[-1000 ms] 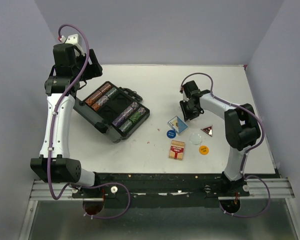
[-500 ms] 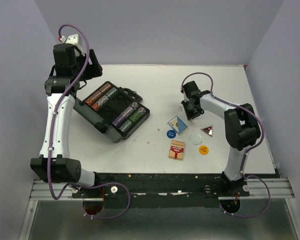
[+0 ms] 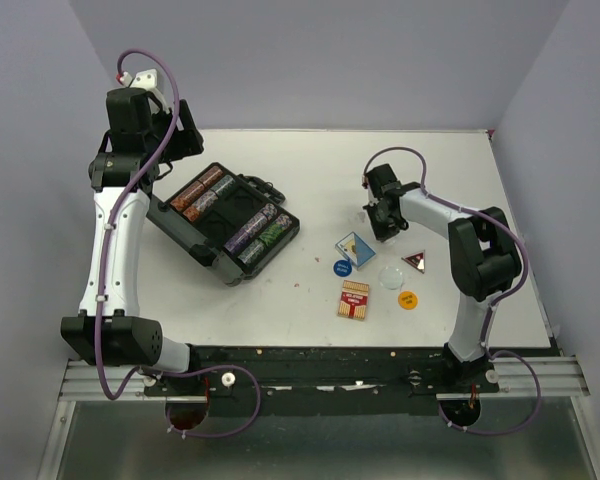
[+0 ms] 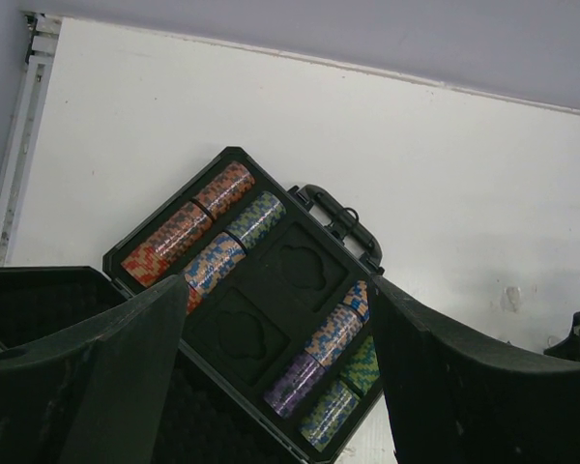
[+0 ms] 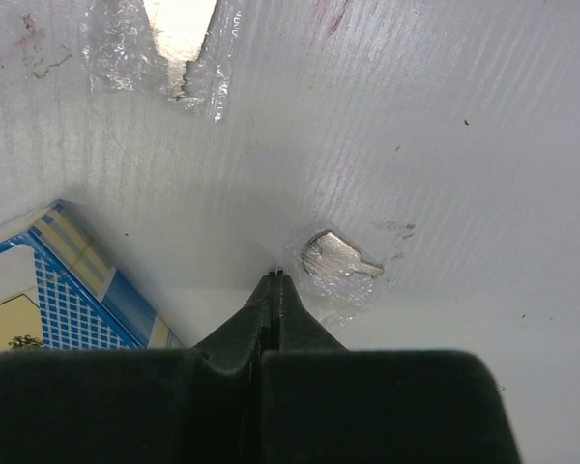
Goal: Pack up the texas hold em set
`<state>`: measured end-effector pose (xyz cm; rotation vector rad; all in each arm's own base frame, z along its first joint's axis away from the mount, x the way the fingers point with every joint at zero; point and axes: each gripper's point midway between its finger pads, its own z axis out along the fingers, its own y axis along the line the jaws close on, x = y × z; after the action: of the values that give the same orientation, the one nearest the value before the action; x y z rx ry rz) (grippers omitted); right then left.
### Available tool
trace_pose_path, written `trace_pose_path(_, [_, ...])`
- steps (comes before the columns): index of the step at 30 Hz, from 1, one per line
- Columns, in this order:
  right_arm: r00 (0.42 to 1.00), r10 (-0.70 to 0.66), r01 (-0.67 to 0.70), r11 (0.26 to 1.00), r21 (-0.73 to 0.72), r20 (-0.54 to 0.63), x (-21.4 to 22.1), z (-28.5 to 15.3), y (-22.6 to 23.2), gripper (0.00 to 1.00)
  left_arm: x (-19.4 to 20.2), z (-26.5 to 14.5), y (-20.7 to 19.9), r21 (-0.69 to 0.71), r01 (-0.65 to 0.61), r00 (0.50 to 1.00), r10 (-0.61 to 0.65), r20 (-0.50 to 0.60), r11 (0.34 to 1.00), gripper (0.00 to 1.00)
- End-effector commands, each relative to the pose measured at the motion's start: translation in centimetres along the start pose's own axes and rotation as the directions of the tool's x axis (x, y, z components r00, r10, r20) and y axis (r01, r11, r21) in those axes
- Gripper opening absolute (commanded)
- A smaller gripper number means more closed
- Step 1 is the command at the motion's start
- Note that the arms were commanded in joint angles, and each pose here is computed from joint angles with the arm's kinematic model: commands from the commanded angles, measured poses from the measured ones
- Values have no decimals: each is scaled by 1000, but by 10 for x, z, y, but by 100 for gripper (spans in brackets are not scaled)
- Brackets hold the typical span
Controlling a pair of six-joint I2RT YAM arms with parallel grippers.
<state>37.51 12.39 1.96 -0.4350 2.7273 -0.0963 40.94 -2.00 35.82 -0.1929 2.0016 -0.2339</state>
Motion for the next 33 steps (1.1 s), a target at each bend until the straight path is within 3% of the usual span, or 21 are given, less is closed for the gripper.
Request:
trace_pose_path(1, [998, 39, -33, 994, -101, 55, -19, -12, 19, 1, -14, -20, 3, -24, -9, 999, 10, 47, 1000, 83])
trace_pose_path(9, [965, 131, -51, 943, -329, 226, -72, -68, 64, 1, -16, -25, 4, -31, -11, 998, 12, 58, 999, 83])
trace_pose_path(20, [924, 95, 95, 880, -465, 370, -135, -101, 134, 1, -20, -31, 2, -20, -26, 997, 27, 69, 999, 83])
trace_pose_path(33, [859, 4, 342, 740, -579, 512, -190, -119, 253, 1, -12, -34, -4, 21, -1, 998, 0, 65, 1000, 83])
